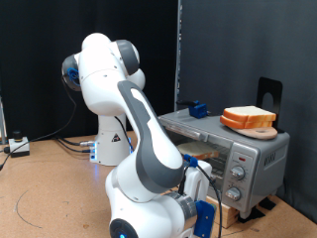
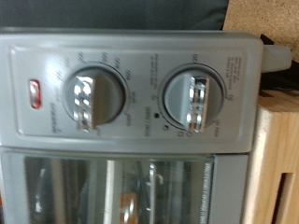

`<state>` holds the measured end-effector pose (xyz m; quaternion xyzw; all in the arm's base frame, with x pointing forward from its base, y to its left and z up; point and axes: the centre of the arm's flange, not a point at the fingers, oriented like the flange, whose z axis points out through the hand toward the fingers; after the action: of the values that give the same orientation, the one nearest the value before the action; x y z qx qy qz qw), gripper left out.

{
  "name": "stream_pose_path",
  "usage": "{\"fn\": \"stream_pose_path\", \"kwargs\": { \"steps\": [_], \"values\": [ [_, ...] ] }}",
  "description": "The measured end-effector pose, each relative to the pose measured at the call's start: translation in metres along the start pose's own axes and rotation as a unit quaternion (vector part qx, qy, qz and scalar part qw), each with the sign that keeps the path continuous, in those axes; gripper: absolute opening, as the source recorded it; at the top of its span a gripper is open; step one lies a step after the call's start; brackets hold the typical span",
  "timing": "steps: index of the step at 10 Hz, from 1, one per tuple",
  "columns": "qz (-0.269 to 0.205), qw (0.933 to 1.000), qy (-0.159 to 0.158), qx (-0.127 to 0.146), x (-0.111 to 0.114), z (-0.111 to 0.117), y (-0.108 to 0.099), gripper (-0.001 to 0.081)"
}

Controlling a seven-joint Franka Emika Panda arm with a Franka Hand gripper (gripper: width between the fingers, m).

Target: Make a piece of toast with the oven

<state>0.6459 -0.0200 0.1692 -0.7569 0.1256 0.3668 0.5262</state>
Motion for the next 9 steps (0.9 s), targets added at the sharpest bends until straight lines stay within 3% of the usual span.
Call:
{"fn": "stream_pose_path", "kwargs": {
  "steps": [3,6,9],
  "values": [
    [-0.028,0.9994,0.017,0.009,0.000,0.016,0.018,0.0808],
    [-0.025,0.9987,0.031,0.031,0.001,0.024,0.015,0.0808],
    [-0.023,0.9994,0.019,0.019,0.004,0.041,0.013,0.0808]
  ]
}}
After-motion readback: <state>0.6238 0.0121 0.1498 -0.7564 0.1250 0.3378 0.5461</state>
